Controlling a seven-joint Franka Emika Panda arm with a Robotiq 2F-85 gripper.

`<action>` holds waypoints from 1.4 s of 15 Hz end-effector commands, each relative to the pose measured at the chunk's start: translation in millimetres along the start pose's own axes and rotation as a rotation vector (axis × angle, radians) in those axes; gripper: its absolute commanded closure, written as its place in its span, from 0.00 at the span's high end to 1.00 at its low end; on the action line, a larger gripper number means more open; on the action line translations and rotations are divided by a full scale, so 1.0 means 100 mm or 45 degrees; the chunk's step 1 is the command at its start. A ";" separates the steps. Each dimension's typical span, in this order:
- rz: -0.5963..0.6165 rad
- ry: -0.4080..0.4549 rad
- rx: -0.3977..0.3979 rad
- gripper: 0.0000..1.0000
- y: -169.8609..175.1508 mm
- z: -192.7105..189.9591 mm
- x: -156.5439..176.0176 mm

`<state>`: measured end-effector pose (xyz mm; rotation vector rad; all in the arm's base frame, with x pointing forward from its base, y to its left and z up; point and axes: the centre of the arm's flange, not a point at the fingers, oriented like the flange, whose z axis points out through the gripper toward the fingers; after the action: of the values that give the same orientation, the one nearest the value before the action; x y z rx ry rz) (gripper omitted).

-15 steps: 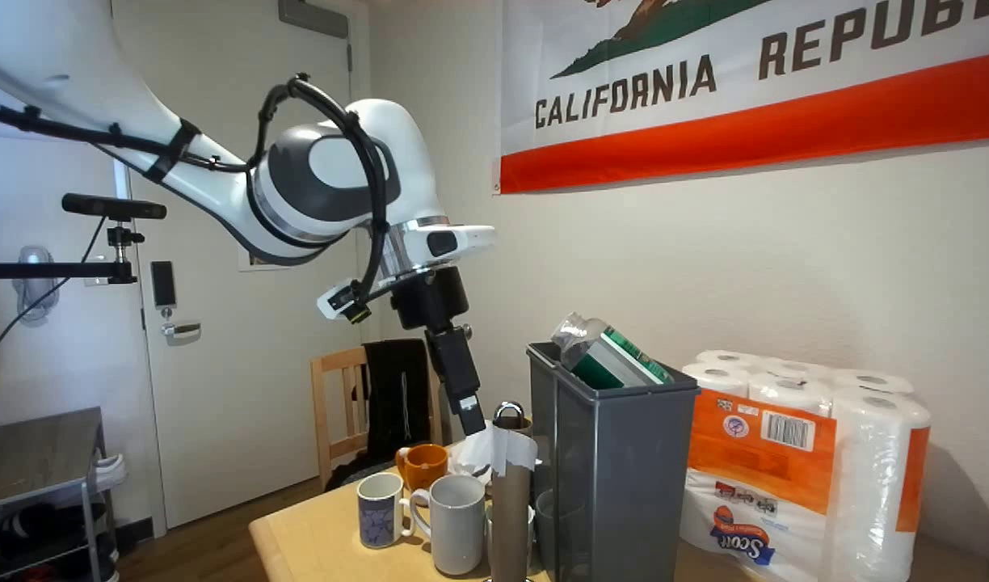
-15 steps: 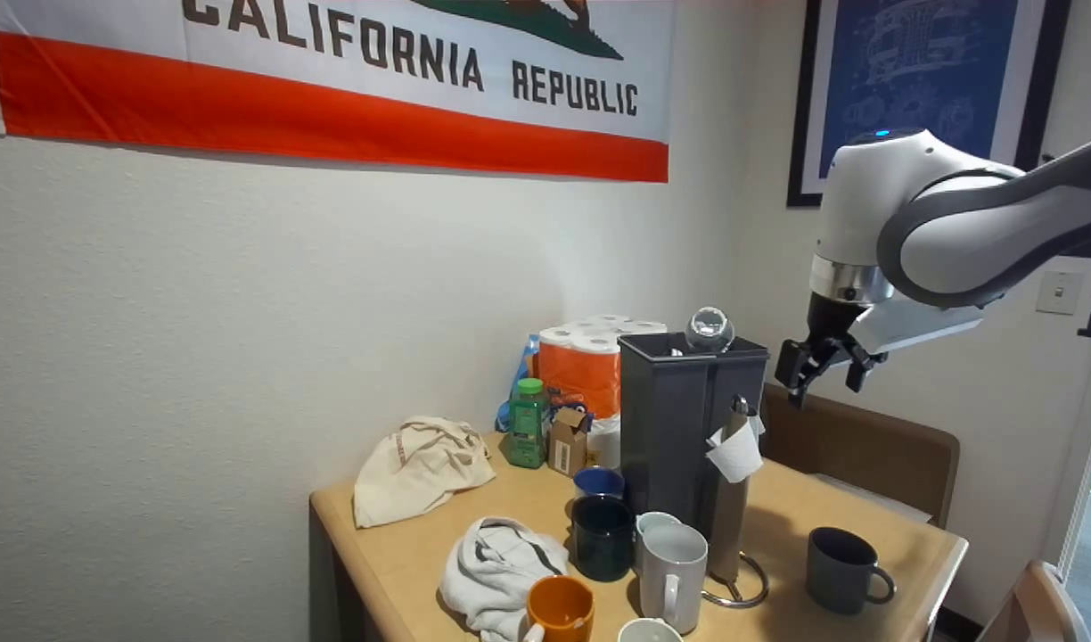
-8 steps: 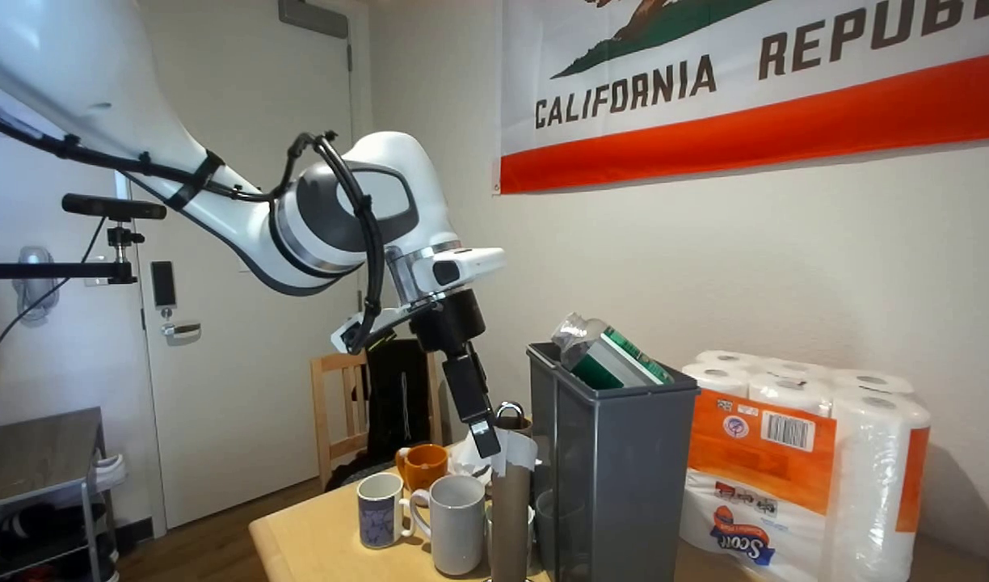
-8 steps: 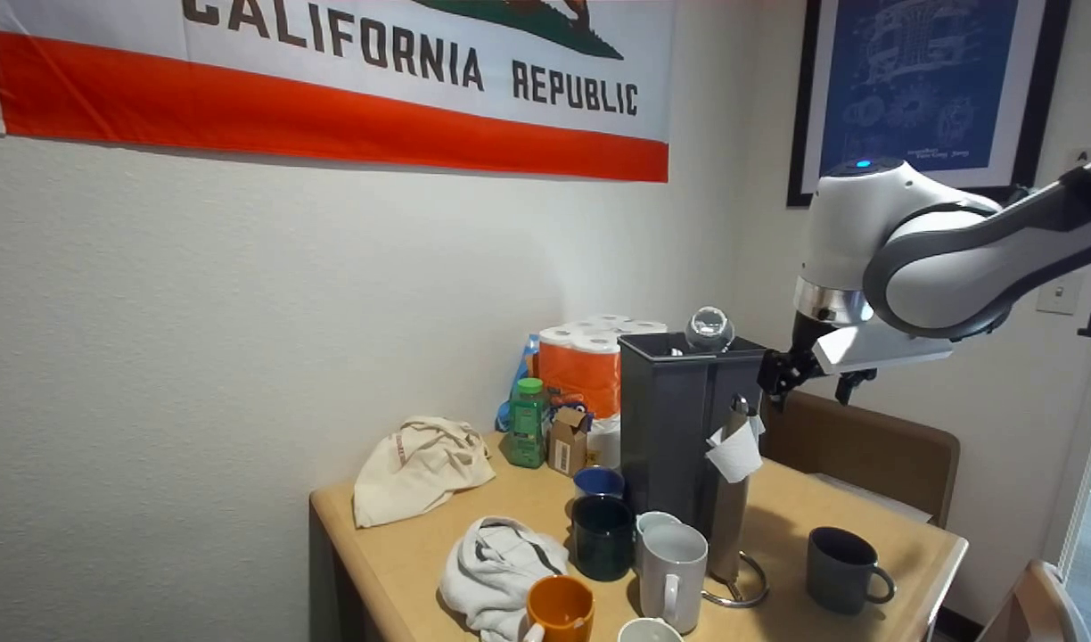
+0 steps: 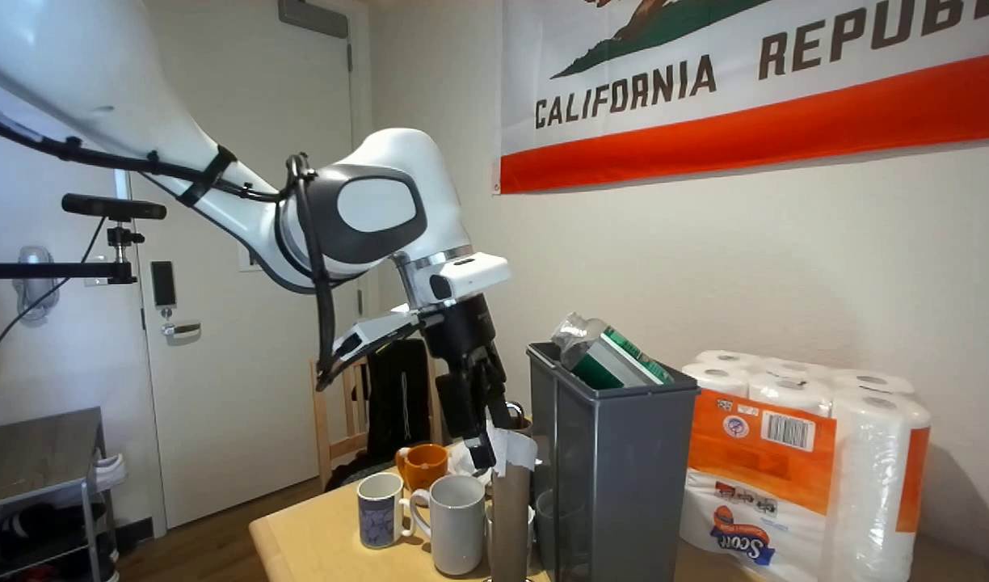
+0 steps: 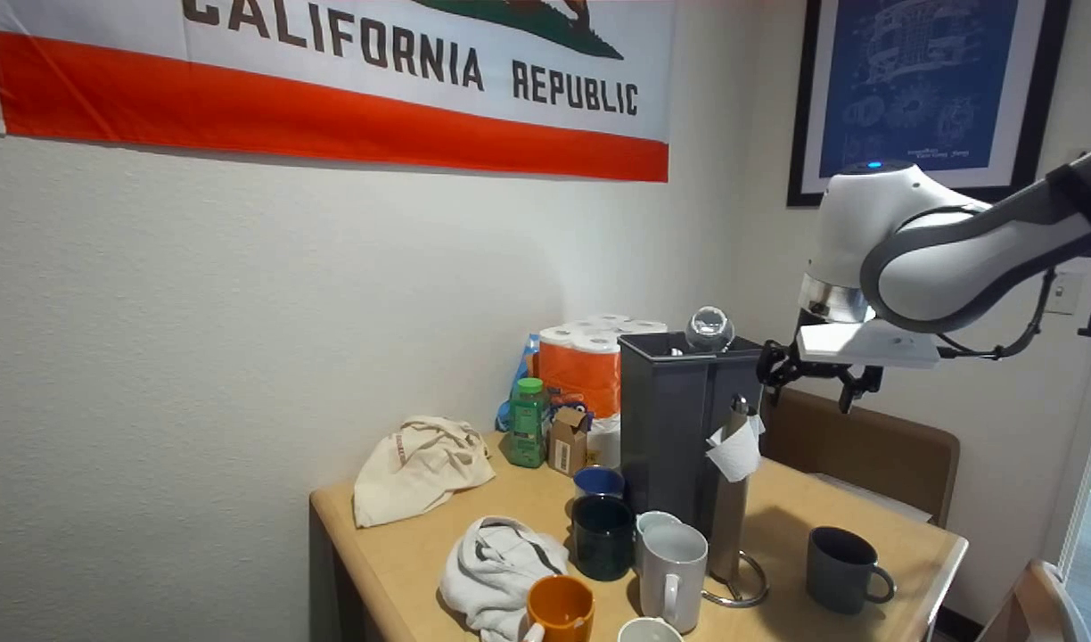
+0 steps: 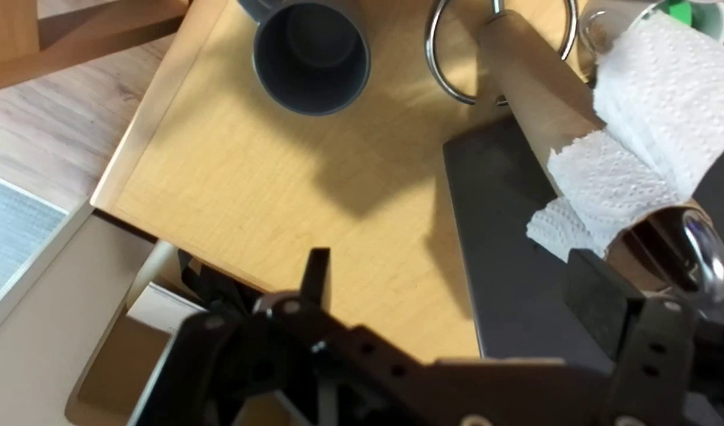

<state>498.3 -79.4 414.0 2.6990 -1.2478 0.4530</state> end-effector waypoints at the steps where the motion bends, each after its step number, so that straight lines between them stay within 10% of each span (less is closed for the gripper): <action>1: 0.173 -0.061 0.130 1.00 0.04 0.08 0.04; 19: 0.402 -0.191 0.246 1.00 0.08 0.27 -0.14; 20: 0.402 -0.193 0.245 0.75 0.09 0.27 -0.14; 21: 0.401 -0.194 0.245 0.74 0.09 0.27 -0.15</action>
<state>498.5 -82.8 382.0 2.7465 -1.7485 0.4150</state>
